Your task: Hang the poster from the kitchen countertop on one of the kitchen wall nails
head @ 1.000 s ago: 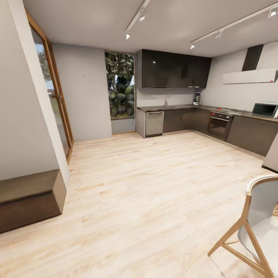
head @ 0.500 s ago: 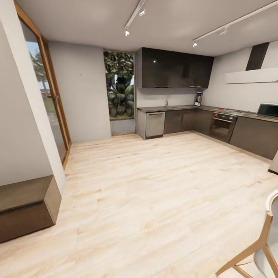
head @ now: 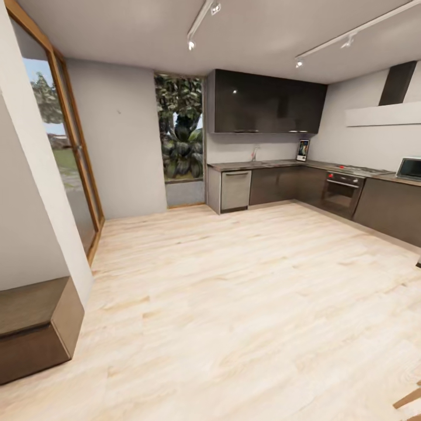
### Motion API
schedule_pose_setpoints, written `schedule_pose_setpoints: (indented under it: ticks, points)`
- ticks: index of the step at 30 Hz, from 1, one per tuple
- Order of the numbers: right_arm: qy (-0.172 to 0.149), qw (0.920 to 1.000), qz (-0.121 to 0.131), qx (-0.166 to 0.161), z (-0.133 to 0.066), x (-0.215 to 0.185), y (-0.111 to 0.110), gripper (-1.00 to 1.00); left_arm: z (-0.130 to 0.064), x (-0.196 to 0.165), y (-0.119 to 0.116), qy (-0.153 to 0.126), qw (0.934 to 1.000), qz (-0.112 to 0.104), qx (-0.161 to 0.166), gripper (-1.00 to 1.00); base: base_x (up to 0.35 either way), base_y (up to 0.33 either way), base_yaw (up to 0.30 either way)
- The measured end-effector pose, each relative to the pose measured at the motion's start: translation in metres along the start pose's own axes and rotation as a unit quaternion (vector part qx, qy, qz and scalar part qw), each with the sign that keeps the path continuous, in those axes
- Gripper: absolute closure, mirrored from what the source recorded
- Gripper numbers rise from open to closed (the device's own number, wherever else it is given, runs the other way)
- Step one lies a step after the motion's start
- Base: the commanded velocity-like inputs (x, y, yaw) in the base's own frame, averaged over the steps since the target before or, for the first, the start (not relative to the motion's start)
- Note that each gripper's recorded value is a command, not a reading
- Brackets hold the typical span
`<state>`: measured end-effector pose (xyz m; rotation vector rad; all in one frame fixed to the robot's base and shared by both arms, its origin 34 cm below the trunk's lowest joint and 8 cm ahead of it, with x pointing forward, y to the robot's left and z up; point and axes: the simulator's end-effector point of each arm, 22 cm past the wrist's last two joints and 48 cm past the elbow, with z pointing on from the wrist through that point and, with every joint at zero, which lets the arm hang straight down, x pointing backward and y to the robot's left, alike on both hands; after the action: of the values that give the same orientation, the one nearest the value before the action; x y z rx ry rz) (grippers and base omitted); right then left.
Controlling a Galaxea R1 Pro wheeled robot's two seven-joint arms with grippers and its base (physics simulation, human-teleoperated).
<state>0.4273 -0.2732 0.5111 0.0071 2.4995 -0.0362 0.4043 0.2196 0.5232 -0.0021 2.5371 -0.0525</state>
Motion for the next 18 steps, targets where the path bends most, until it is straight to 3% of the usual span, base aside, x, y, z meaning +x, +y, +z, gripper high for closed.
schedule_pose_setpoints:
  ticks: [13, 18]
  points:
    - [0.000, 1.0000, -0.002, -0.001, 0.0000, 0.0000, 0.0004, -1.00, 0.0000, -0.0001, 0.0000, 0.000, 1.0000, 0.000, 0.000, -1.00, 0.336, 0.000, -0.002]
    - [0.000, 1.0000, -0.003, -0.001, 0.0000, 0.0000, 0.0005, -1.00, 0.0001, -0.0004, 0.0000, 0.000, 1.0000, 0.000, 0.000, -1.00, 0.336, 0.000, -0.157]
